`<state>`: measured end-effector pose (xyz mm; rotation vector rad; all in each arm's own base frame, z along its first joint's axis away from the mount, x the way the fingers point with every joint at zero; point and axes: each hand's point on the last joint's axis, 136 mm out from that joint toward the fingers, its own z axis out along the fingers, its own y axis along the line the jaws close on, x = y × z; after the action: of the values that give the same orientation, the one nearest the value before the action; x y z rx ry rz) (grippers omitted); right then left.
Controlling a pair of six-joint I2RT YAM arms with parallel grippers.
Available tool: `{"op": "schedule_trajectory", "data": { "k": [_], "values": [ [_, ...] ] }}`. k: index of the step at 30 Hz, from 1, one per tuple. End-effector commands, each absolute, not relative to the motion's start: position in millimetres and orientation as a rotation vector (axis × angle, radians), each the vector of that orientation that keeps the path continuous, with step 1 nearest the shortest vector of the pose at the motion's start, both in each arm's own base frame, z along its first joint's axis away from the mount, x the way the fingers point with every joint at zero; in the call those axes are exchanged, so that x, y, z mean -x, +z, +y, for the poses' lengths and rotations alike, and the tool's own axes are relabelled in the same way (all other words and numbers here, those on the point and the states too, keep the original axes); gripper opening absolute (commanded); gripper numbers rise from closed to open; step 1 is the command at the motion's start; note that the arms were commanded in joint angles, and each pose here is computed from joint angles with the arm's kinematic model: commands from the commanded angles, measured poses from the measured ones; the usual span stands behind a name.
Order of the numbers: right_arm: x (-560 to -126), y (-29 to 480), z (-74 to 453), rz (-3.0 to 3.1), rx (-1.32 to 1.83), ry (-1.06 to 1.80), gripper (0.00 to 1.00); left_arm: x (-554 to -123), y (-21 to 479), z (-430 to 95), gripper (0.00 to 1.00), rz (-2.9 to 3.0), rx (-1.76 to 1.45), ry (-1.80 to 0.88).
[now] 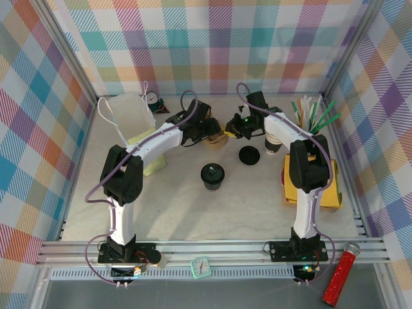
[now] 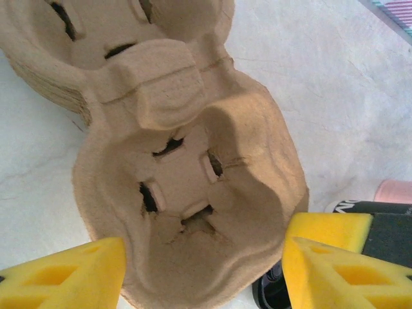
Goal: Pack the takeout coffee
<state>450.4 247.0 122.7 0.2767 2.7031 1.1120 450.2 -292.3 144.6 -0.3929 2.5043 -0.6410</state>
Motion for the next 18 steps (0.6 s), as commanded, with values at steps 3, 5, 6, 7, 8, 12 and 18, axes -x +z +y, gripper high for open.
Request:
{"op": "schedule_trajectory", "data": {
  "k": [3, 5, 6, 7, 8, 12, 18],
  "values": [
    [-450.7, 130.6, 247.2, 2.671, -0.267, 1.157, 0.14, -449.2, 148.1, -259.1, 0.63, 2.497, 0.509, -0.519],
    [-450.1, 130.4, 247.3, 2.671, -0.265, 1.157, 0.14, -447.4, 142.3, -255.9, 0.61, 2.513, 0.523, -0.496],
    [-450.4, 130.1, 246.7, 2.671, -0.269, 1.156, 0.14, -447.2, 140.0, -258.4, 0.61, 2.521, 0.521, -0.510],
    [-450.2, 130.2, 247.2, 2.671, -0.267, 1.156, 0.14, -447.1, 137.2, -261.9, 0.61, 2.528, 0.517, -0.527],
    [-450.0, 130.1, 247.3, 2.672, -0.267, 1.156, 0.14, -447.5, 134.5, -265.7, 0.59, 2.536, 0.515, -0.548],
    [-450.0, 130.3, 246.9, 2.671, -0.266, 1.156, 0.14, -450.5, 130.8, -275.4, 0.58, 2.542, 0.512, -0.607],
    [-451.0, 131.9, 247.7, 2.666, -0.262, 1.158, 0.14, -452.3, 125.4, -278.9, 0.57, 2.559, 0.519, -0.613]
  ]
}}
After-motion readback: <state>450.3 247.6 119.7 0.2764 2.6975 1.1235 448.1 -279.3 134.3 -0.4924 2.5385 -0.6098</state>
